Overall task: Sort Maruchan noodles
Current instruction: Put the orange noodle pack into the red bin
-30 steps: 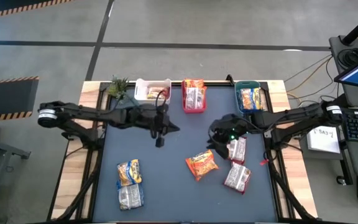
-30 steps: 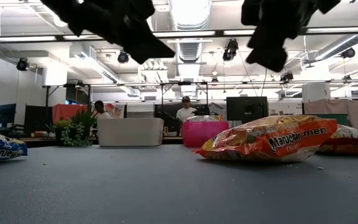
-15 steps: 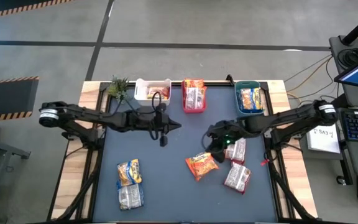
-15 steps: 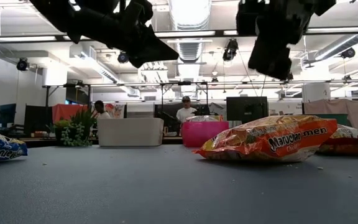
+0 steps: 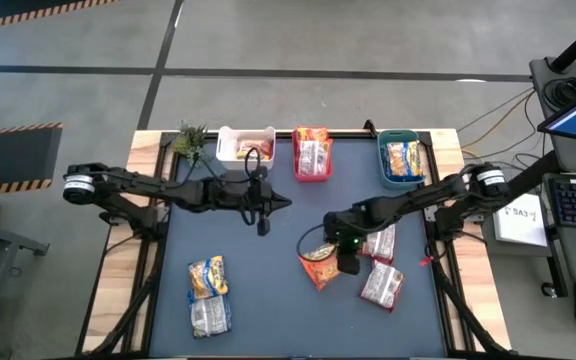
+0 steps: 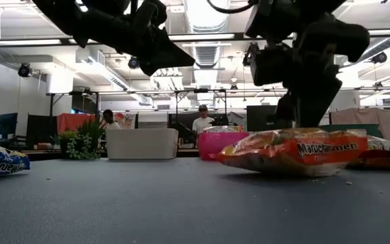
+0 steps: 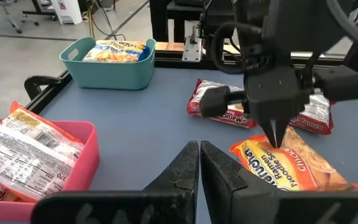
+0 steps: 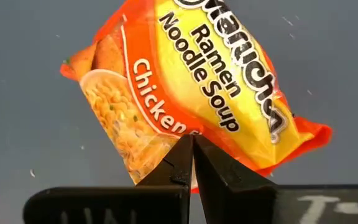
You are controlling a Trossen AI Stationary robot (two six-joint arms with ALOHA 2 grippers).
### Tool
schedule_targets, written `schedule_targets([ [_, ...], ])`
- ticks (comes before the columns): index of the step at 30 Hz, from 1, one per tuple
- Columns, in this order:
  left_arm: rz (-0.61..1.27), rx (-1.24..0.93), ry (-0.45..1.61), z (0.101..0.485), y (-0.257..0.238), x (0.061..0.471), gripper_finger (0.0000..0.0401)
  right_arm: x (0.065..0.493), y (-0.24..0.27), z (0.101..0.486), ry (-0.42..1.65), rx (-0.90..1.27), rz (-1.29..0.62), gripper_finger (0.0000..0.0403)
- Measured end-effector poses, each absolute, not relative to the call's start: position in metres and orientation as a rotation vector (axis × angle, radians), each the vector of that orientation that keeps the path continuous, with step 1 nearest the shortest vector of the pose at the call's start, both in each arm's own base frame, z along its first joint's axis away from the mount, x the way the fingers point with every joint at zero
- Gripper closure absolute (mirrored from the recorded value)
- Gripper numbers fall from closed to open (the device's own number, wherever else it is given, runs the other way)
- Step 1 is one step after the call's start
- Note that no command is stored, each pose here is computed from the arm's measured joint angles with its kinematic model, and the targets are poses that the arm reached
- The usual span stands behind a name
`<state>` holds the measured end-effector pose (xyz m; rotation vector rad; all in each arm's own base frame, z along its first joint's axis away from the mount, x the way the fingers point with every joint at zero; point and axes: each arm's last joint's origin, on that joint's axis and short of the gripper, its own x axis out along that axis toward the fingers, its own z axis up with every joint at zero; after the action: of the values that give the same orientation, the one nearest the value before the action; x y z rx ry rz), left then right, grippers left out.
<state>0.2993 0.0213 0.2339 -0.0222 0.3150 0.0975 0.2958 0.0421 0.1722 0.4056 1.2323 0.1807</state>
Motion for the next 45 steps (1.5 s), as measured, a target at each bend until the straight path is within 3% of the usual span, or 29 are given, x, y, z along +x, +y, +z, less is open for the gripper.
schedule_targets([
  [5,0.097,-0.022,0.322,0.233,0.021,0.299,0.0401,0.307,0.040,0.168,1.153,0.365,0.138,0.0394],
  [11,0.096,-0.018,0.323,0.233,0.021,0.299,0.0401,0.320,0.014,0.175,0.964,0.286,-0.114,0.0394],
  [15,0.098,-0.033,0.370,0.229,0.021,0.297,0.0401,0.319,-0.006,0.177,0.942,0.273,-0.212,0.0394],
  [22,0.077,-0.111,0.476,0.215,0.009,0.293,0.0401,0.304,-0.015,0.188,1.019,0.363,-0.127,0.0394],
  [28,0.006,-0.113,0.433,0.191,-0.012,0.302,0.0401,0.287,-0.008,0.204,1.081,0.472,-0.056,0.0394],
  [38,-0.036,-0.116,0.319,0.151,-0.022,0.351,0.0401,0.277,0.010,0.222,1.023,0.397,0.041,0.0394],
  [45,-0.060,-0.116,0.350,0.125,-0.025,0.371,0.0401,0.274,0.010,0.225,1.014,0.364,0.054,0.0394],
])
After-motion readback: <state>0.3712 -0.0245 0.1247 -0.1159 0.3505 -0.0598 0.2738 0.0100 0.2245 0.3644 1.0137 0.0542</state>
